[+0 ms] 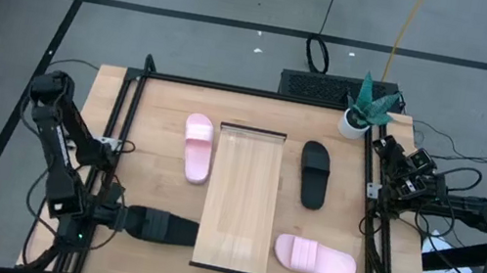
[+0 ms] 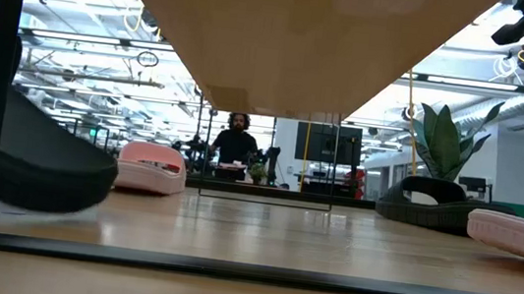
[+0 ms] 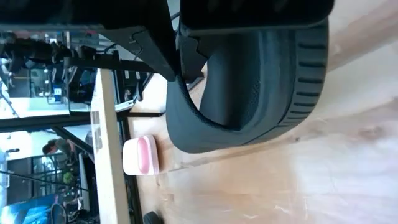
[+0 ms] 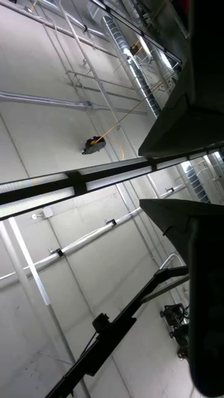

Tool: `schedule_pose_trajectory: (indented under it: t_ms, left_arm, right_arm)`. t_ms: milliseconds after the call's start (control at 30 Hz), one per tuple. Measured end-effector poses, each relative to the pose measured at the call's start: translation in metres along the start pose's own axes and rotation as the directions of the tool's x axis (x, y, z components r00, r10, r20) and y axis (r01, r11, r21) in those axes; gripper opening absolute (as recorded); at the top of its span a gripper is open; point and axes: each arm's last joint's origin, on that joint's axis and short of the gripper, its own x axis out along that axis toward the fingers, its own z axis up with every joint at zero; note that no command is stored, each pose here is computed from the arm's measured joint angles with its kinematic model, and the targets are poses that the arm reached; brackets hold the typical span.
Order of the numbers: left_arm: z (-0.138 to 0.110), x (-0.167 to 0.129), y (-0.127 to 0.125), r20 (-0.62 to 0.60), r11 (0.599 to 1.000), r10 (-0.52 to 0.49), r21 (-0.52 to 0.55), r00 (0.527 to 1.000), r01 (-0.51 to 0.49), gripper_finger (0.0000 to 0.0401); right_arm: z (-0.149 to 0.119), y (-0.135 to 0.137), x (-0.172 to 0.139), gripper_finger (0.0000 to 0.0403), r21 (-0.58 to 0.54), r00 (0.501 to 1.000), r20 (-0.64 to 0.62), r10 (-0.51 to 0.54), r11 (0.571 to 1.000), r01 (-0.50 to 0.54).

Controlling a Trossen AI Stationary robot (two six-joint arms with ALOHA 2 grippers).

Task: Pick and place slides into the shelf
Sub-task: Put the bottom black slides on the shelf

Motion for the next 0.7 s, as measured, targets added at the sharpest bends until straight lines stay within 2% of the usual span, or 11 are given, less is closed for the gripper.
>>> schedule_pose_trajectory:
  t_ms: [700]
  left_arm:
    - [0.061,-0.045,-0.007,-0.086,0.997,0.047,0.067,0.995,-0.041,0.0]
  right_arm:
    - [0.0,0.0,0.0,0.0109,0.0,1.0,0.0,0.0,1.0,0.0]
